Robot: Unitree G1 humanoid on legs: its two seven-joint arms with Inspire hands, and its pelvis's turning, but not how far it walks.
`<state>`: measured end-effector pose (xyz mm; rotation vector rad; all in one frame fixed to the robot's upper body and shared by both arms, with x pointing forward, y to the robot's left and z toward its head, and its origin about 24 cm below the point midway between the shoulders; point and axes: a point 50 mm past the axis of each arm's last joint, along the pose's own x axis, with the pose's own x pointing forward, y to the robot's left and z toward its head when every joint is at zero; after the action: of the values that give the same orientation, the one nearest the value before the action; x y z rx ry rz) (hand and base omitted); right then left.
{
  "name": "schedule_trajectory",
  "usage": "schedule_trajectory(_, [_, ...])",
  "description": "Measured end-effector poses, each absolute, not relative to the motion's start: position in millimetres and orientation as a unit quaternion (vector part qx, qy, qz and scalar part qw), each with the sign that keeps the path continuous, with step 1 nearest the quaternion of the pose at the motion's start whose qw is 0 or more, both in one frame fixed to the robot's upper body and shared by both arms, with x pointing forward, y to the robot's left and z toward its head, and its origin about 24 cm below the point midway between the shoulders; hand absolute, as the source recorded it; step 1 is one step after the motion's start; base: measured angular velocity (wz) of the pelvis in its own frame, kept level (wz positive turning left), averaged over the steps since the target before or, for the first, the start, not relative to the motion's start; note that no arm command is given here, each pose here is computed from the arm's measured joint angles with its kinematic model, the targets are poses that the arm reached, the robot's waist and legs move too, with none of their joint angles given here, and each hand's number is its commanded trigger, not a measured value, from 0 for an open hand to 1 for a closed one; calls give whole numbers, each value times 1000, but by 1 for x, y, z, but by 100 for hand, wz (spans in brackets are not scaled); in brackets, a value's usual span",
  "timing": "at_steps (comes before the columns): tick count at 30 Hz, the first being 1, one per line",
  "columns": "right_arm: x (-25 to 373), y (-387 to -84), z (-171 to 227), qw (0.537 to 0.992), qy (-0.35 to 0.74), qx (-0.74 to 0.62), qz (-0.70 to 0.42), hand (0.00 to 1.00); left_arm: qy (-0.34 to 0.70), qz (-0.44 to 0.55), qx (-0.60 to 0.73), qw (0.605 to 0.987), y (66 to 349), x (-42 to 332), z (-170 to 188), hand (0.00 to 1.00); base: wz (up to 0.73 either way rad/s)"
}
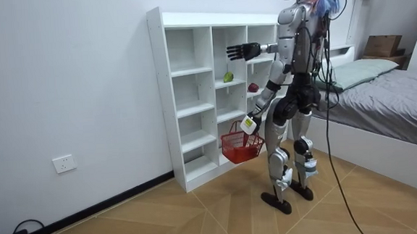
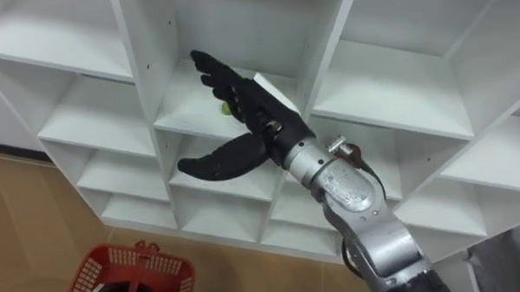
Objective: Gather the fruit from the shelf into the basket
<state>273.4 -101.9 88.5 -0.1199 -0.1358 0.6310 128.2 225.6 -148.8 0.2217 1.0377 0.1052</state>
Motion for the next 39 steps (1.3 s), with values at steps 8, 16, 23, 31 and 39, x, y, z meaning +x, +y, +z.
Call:
schedule_trajectory(8, [288,-116,105,961,-111,-68,246,0,494,48,135,858,234,128,-147,100,6])
schedule_trajectory(16, [307,-127,101,976,-94,-89,178,0,494,34,156,855,236,129,-146,100,5])
schedule_trajectory(23, [333,-146,85,987,-43,-113,108,0,488,32,166,856,242,137,-142,100,10])
schedule_trajectory(31, [340,-148,70,984,-7,-150,94,0,488,29,165,857,242,141,-141,100,8])
schedule_trajectory(39, [338,-154,43,977,63,-176,103,0,497,29,165,851,242,139,-142,100,0])
